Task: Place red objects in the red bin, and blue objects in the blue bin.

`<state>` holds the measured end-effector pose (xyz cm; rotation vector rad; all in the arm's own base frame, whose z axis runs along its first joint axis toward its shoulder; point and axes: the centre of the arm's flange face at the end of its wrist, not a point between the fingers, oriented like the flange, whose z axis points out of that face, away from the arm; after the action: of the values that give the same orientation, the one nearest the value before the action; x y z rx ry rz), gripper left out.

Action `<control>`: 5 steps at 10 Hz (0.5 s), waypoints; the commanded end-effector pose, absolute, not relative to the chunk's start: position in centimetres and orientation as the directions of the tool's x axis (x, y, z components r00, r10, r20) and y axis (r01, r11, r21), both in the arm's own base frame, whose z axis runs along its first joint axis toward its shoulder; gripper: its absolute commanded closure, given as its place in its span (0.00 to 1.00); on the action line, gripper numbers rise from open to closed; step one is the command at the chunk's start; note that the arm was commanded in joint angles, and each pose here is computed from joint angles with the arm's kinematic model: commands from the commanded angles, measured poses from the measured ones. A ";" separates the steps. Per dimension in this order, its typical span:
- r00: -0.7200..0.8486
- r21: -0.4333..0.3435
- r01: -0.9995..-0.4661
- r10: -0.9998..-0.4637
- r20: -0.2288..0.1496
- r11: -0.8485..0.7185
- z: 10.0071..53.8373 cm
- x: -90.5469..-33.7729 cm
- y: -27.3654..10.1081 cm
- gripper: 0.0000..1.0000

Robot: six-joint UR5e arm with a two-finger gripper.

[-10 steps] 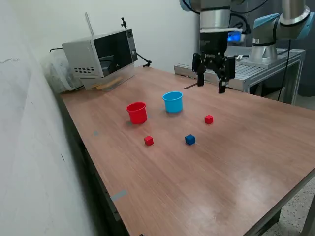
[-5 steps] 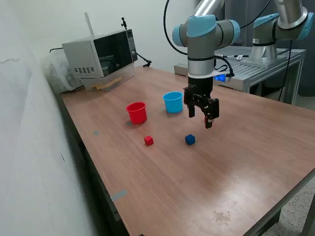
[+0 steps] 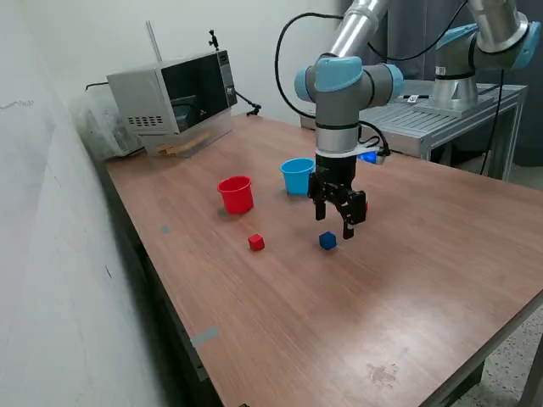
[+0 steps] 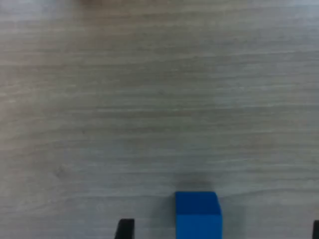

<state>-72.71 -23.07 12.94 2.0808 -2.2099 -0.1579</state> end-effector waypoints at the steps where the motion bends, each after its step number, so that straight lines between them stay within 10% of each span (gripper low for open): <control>1: -0.044 0.162 -0.986 -0.999 0.006 0.045 11.6 -72.8 -22.9 0.00; 5: -0.038 0.208 -0.977 -0.999 0.011 0.040 11.7 -73.2 -22.9 0.00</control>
<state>-72.94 -22.93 11.70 2.0807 -2.1701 -0.1873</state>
